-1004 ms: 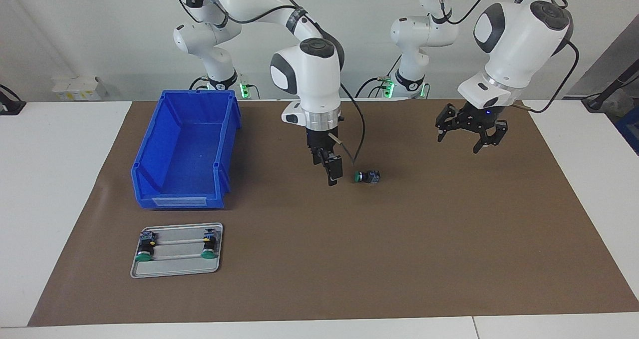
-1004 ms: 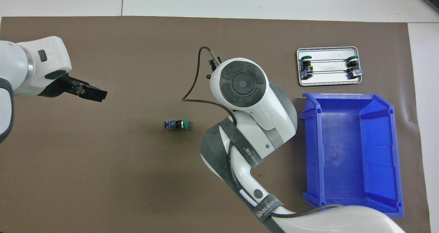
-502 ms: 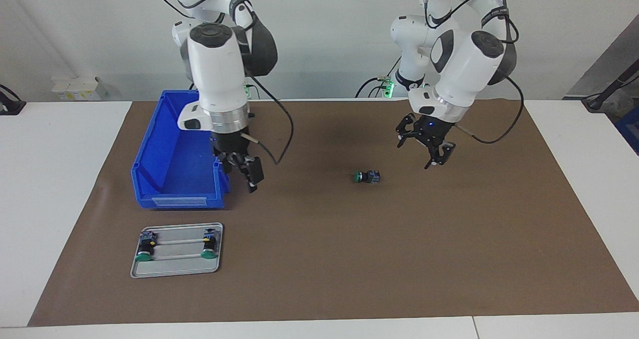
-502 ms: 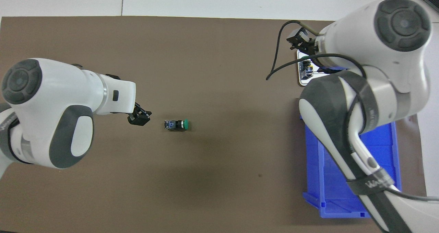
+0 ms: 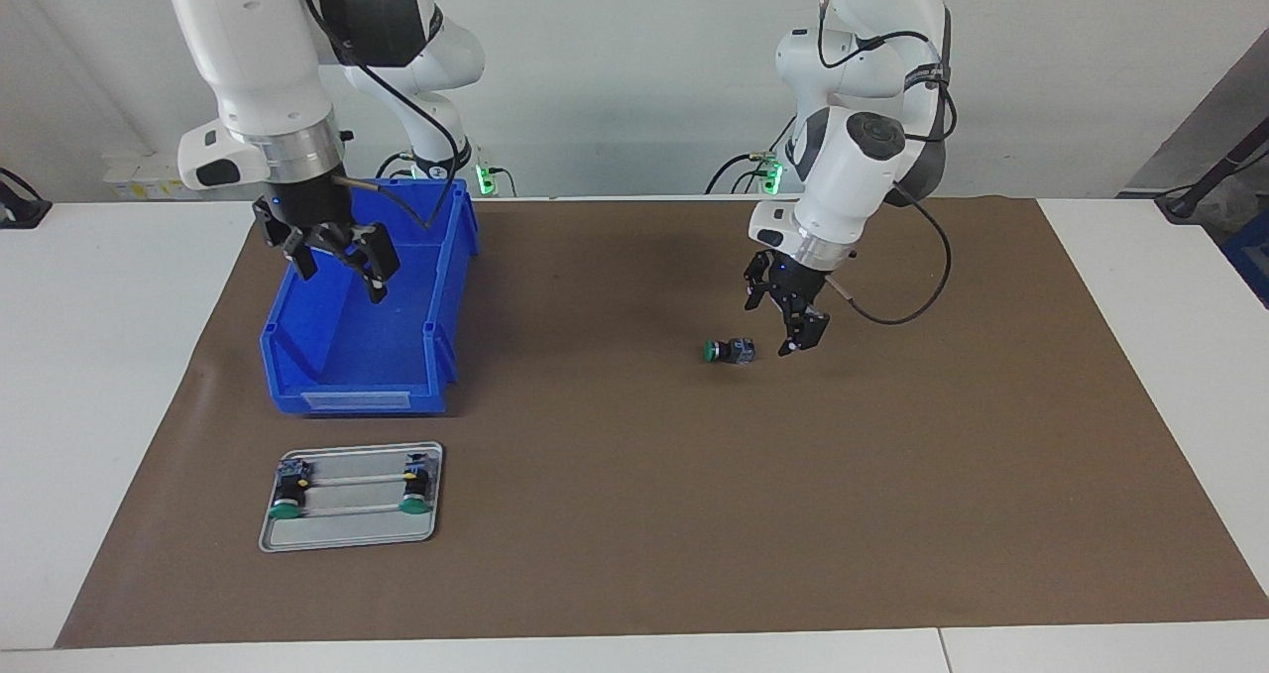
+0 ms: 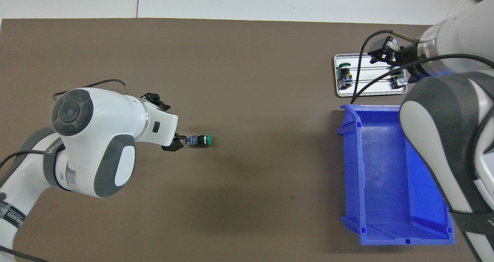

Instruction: Place and press button with both arms

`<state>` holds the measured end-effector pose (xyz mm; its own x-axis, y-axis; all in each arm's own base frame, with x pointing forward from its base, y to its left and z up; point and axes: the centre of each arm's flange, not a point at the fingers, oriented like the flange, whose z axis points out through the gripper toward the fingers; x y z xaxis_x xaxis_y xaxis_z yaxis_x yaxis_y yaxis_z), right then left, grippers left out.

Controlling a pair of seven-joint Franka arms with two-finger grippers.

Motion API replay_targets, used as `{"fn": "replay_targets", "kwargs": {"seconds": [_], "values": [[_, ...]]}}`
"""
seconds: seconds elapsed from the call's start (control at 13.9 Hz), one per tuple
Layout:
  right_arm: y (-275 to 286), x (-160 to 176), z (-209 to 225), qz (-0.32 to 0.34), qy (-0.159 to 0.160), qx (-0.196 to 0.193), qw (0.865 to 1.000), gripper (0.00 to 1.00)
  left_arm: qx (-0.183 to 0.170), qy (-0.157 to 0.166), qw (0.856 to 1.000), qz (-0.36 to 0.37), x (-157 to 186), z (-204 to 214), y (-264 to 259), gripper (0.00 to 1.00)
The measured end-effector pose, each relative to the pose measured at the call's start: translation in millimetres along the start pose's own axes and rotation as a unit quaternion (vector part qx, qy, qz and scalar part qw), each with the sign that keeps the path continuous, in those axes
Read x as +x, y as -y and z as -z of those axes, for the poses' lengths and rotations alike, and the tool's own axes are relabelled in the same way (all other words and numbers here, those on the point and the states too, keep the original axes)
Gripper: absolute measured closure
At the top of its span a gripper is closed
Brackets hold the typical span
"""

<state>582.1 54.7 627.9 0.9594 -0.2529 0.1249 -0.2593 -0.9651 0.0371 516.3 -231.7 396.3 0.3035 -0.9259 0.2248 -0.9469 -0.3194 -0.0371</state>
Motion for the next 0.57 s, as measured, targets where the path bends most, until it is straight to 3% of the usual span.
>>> {"fn": "replay_targets", "kwargs": {"seconds": [0.22, 0.57], "values": [[-30.0, -17.9, 25.2, 0.088, 0.024, -0.006, 0.996, 0.00, -0.010, 0.006, 1.000, -0.016, 10.5, -25.3, -11.2, 0.00], [-50.0, -24.7, 7.7, 0.113, 0.046, 0.006, 0.992, 0.00, -0.026, 0.018, 0.999, -0.028, 18.5, -51.7, -23.2, 0.00]]}}
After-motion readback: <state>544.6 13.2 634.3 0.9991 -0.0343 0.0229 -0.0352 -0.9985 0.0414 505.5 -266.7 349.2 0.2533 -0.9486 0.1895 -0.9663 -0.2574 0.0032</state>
